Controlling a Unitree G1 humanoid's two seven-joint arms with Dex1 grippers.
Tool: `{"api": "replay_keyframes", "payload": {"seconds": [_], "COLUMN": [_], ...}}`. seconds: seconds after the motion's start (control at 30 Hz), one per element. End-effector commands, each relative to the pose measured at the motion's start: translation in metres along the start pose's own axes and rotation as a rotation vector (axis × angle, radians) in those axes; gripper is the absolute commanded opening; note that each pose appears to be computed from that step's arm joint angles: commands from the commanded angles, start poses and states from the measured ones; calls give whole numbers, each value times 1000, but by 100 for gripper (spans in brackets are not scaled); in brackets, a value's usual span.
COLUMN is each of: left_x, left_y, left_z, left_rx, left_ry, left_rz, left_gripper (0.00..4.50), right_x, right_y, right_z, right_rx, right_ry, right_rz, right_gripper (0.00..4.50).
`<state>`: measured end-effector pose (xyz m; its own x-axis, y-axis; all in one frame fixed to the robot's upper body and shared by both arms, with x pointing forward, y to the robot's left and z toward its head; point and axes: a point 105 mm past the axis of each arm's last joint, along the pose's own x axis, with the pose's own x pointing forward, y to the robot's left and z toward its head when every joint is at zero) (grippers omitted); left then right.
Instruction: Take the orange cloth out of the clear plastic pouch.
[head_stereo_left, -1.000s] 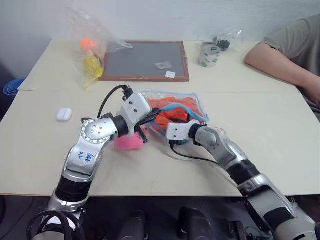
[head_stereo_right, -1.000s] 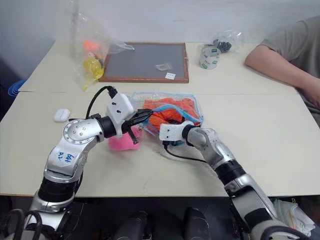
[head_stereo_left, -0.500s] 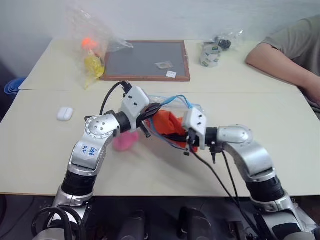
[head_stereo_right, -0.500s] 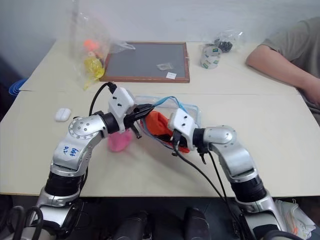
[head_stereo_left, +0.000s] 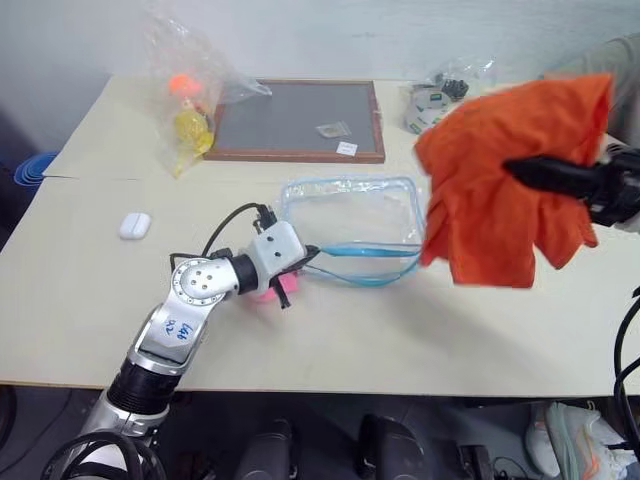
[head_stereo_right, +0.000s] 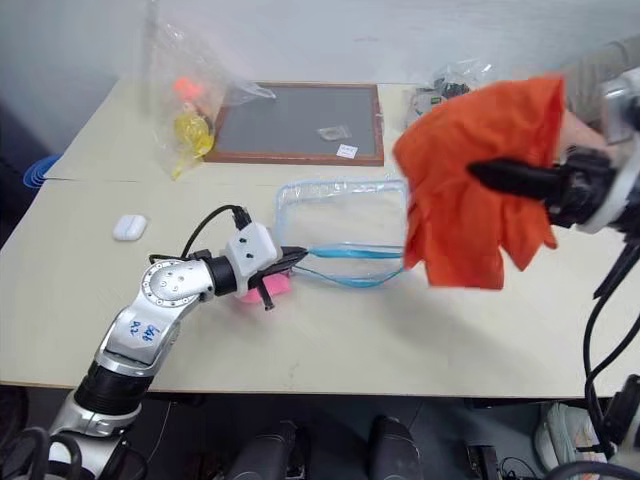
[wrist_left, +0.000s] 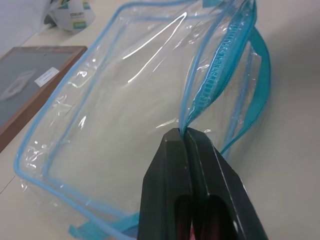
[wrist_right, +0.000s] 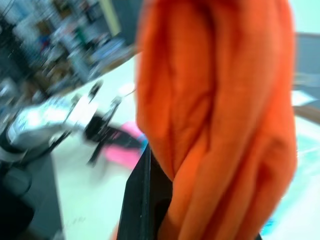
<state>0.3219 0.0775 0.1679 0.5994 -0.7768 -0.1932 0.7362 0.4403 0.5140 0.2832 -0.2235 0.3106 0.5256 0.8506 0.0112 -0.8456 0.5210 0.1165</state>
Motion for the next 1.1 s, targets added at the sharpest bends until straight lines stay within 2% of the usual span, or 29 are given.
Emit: {"api": "replay_keyframes", "payload": {"seconds": [0.03, 0.17, 0.2, 0.27, 0.37, 0.47, 0.53, 0.63, 0.73, 0.77, 0.87, 1.07, 1.1], "left_x": [-6, -18, -22, -28, -31, -30, -28, -26, -24, -24, -27, -49, -53], "left_y": [-5, -16, -18, -16, -13, -12, -12, -11, -8, -5, 2, 17, 19], "left_z": [15, 9, 6, 0, -2, -2, -3, -3, -1, 0, 4, 14, 15], "left_rx": [67, 152, 167, 178, 181, 173, 164, 119, 60, 20, -59, -198, -213], "left_ry": [-42, -7, 11, 41, 54, 58, 64, 71, 73, 67, 51, 23, 22], "left_rz": [-12, -90, -105, -114, -110, -104, -103, -89, -60, -46, -13, 21, 21], "left_gripper": [0, 0, 0, 0, 0, 0, 0, 0, 0, 21, 94, 285, 318], "right_x": [-11, -41, -49, -55, -36, -20, -11, -7, -10, -11, -16, -34, -37], "right_y": [-15, -86, -101, -116, -115, -112, -110, -106, -104, -103, -98, -82, -79], "right_z": [3, -1, 1, 12, 9, -19, -43, -83, -103, -109, -115, -125, -126], "right_rx": [-154, -444, -602, -819, -1175, -1384, -1440, -1425, -1324, -1291, -1220, -961, -926], "right_ry": [55, 212, 289, 342, 413, 485, 510, 580, 584, 586, 592, 627, 636], "right_rz": [-107, -507, -606, -710, -663, -551, -478, -359, -348, -342, -321, -226, -211], "right_gripper": [2, 2, 2, 2, 2, 2, 2, 2, 94, 128, 228, 436, 450]}}
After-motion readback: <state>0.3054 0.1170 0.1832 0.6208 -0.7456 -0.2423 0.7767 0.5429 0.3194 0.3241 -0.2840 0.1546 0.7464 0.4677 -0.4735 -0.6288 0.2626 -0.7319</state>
